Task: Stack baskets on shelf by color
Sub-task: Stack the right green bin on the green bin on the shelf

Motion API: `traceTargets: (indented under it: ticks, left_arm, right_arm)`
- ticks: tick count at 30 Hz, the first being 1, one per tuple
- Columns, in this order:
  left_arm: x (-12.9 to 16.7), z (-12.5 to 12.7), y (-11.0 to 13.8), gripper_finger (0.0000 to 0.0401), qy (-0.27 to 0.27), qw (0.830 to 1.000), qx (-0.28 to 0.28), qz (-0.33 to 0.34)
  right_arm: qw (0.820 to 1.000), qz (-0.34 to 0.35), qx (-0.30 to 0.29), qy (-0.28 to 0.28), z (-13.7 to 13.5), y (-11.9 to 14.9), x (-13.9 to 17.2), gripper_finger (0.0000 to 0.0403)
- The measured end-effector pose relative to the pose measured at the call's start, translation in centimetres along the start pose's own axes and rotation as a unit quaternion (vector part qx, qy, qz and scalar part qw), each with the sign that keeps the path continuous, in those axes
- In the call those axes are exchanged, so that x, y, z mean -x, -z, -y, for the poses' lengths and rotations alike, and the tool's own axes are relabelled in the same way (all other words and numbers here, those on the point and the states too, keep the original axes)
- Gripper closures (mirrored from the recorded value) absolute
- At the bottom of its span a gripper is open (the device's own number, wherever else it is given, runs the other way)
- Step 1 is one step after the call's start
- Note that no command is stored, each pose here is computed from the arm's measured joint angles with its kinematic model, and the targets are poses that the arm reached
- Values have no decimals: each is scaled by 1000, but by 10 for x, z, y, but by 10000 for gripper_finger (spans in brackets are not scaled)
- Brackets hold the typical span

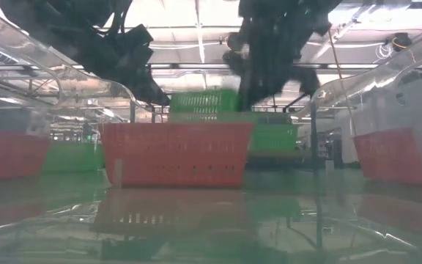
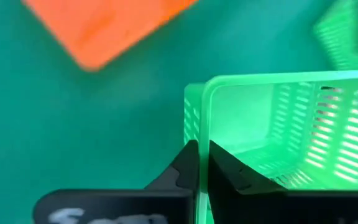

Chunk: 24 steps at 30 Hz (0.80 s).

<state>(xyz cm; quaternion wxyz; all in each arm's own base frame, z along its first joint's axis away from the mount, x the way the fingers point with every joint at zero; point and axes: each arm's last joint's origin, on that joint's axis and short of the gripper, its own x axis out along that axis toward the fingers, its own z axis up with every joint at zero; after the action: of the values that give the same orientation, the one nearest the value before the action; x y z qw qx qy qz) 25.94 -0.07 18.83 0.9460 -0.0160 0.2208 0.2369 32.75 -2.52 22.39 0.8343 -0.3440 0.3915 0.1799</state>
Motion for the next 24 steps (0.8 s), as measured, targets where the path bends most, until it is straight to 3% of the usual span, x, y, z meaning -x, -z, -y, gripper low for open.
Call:
traceTargets:
  ticks: [5,8,12,19,24]
  left_arm:
    - [6,1,-4,364,8,1000,-2,12]
    - [8,0,-8,364,8,1000,2,24]
    - [6,-3,-13,364,4,999,16,43]
    - [5,-6,-13,364,-1,999,6,41]
    - [2,-12,-16,364,-14,999,4,48]
  right_arm:
    - [994,51,-91,22,3,-7,48,397]
    - [985,35,-133,108,9,-6,75,398]
    - [953,-18,-182,243,20,3,102,399]
    - [904,-97,-318,269,38,46,109,400]
    - [878,-139,-363,278,75,46,120,401]
